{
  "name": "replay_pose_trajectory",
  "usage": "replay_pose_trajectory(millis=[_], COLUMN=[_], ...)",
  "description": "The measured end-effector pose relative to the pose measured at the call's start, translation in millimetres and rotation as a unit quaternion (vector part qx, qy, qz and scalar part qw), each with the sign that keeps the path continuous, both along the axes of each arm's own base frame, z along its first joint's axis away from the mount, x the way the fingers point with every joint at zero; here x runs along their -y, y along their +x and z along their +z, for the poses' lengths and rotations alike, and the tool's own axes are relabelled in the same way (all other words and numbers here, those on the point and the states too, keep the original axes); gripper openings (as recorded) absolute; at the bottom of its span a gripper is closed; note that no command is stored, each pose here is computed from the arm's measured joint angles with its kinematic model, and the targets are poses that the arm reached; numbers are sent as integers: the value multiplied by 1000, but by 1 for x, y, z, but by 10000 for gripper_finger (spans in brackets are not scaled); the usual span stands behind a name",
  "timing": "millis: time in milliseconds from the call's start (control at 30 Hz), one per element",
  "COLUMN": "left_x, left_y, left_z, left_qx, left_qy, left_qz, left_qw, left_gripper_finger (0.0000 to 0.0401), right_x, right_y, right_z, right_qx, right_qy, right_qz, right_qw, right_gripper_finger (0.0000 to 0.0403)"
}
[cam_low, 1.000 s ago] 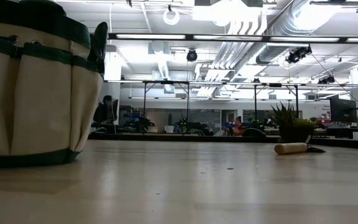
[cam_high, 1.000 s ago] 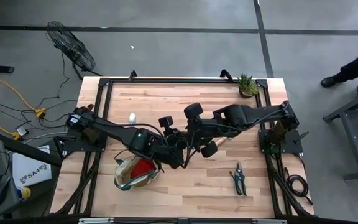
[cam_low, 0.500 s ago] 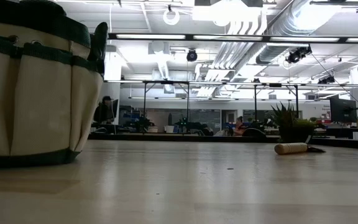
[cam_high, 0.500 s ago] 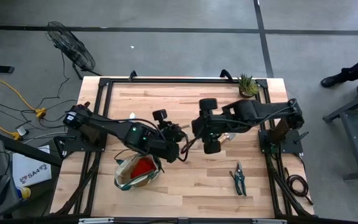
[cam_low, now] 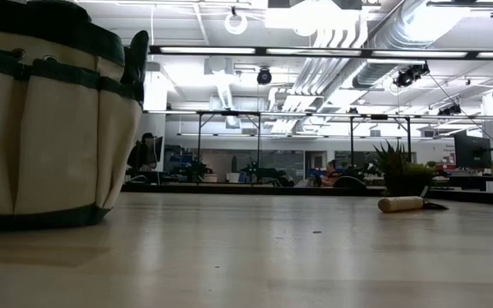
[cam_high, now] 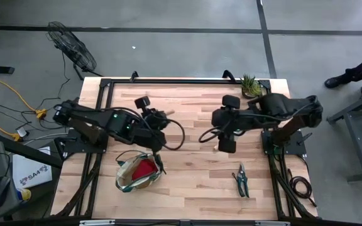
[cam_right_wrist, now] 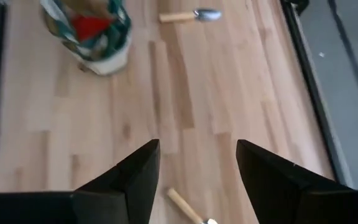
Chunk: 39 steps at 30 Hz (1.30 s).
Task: Pick & Place Garden tools in Gardening bag
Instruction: Put the hand rake into the gardening bag
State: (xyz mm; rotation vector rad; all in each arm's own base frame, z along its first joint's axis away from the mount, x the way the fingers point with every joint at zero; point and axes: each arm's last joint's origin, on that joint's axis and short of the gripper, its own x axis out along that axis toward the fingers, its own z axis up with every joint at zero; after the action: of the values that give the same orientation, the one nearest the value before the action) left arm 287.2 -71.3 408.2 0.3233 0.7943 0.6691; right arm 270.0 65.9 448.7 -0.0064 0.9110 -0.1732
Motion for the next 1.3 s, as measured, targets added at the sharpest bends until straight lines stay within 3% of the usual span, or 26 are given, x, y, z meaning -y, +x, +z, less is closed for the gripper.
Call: replay_pose_trajectory(millis=[233, 433, 700, 900, 1000, 1200, 1300], left_x=[-4, -2, 13, 34, 44, 63, 71], left_y=[-18, -37, -78, -98, -105, -104, -96], left_z=[-19, -45, -35, -26, -26, -33, -40], left_qx=[19, 85, 202, 282, 323, 399, 420], left_qy=[-34, -91, -99, -83, -84, -96, -106], left_qz=[-8, -33, -28, -17, -6, 28, 44], left_qw=[999, 992, 974, 955, 943, 912, 900], left_gripper_finger=[58, 58, 58, 58, 58, 58, 58], right_x=[-10, -18, -27, -32, -32, -28, -25], right_y=[-10, -11, -18, -25, -30, -43, -49], right_z=[-20, -71, -146, -183, -200, -229, -241], right_qx=[85, 136, 234, 306, 325, 360, 362], right_qy=[57, 122, 226, 274, 276, 306, 308], right_qz=[-13, -43, -69, -55, -57, -35, -31], right_qw=[995, 982, 943, 910, 903, 881, 880], right_gripper_finger=[205, 205, 205, 205, 205, 205, 205])
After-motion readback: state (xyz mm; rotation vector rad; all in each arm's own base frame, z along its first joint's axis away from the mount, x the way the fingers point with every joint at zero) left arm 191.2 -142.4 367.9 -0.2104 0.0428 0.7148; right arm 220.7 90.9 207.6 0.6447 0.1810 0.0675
